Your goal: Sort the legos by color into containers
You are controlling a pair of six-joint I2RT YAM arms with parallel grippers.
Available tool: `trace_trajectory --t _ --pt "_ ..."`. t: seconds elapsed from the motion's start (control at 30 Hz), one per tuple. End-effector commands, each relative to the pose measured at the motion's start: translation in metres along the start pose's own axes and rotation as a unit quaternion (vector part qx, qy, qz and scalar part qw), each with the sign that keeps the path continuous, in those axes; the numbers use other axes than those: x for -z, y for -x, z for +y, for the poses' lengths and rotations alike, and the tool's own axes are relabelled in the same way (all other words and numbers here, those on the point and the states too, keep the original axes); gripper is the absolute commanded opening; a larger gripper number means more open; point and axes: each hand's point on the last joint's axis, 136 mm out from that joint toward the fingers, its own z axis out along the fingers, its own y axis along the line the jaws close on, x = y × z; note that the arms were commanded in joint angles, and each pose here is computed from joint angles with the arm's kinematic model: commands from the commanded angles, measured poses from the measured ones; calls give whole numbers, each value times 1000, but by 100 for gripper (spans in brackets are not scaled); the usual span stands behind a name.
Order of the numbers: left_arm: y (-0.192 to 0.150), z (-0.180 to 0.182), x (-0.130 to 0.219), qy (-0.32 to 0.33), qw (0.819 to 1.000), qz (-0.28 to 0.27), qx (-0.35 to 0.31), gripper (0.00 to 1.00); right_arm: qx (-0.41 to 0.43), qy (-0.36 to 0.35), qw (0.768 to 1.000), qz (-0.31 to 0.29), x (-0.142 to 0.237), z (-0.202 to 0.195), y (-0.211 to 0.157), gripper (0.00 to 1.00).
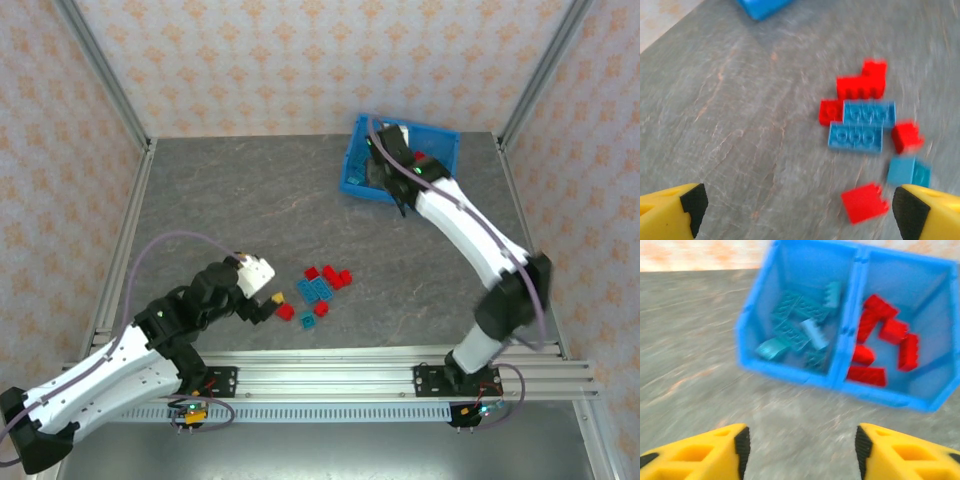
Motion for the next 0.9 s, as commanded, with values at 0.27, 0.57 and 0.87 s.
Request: trace_trajectory --t 0.27,0.57,0.87 --pt "-58 -14 -22 42 930 180 317 97 -56 286 937 193 144 5 -189 88" --pt "-92 -39 -52 21 917 277 285 94 -59 336 911 232 154 11 -223 99" --pt "-115 -63 -102 9 897 347 274 78 -48 297 932 203 123 8 -215 99"
